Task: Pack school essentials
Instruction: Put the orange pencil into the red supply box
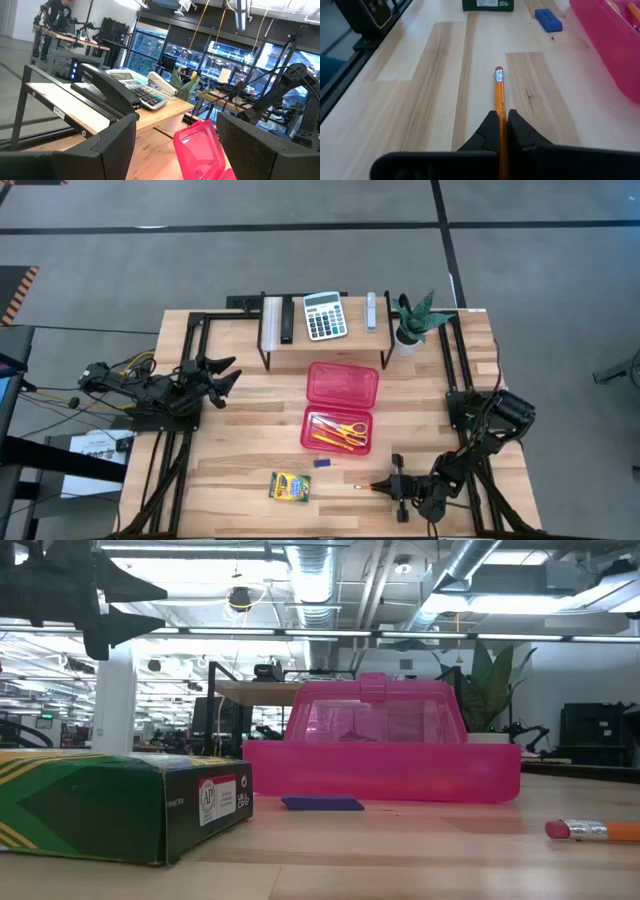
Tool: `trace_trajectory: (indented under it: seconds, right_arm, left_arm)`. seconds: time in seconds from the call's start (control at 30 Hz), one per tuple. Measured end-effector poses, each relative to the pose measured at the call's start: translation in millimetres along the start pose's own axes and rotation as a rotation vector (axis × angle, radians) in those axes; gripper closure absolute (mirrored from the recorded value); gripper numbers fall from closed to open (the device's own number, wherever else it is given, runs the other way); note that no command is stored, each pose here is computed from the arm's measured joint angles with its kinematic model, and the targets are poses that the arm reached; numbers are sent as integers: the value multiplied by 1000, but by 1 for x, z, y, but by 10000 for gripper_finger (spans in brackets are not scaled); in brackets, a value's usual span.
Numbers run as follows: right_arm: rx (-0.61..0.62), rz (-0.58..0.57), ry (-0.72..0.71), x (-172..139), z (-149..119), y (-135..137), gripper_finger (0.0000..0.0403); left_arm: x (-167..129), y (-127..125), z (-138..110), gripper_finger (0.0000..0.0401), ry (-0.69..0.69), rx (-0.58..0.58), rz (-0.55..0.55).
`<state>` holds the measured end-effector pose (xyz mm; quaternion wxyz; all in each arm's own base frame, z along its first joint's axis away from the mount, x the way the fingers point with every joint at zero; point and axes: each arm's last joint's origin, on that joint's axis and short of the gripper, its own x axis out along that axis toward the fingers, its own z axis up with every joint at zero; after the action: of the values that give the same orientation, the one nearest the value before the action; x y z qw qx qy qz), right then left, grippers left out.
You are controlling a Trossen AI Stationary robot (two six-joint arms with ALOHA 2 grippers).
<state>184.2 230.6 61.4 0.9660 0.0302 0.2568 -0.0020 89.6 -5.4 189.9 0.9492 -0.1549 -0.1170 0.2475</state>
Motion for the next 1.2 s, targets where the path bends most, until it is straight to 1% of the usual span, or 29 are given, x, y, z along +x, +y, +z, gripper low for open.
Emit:
trace_trajectory:
  seconds: [0.13,0.23,0.33,0.47,0.63,0.73,0.87,1.0,1.1,1.2]
  right_arm:
    - [-38,-8,-23,-6,13,-2,391]
    - [-22,-11,-69,-9,29,-2,391]
    - [-41,-26,-89,-9,40,-7,391]
    - [-57,-66,-139,-7,63,-17,391]
    - [-79,-163,-173,6,89,-43,391]
    - [-78,-186,-165,18,102,-64,390]
    - [-16,-206,-168,38,116,-96,390]
    - [59,-235,-186,50,131,-122,390]
    - [88,-269,-202,55,141,-133,390]
    - [113,-266,-214,58,147,-138,390]
  left_arm:
    - [0,0,0,138,0,0,0]
    - [0,0,0,138,0,0,-1]
    - [0,0,0,138,0,0,-1]
    - [0,0,0,138,1,0,-3]
    - [0,0,0,138,1,0,-6]
    - [0,0,0,138,1,0,-6]
    - [0,0,0,138,1,1,-6]
    - [0,0,0,138,1,1,-6]
    - [0,0,0,138,1,1,-6]
    - [0,0,0,138,1,1,-6]
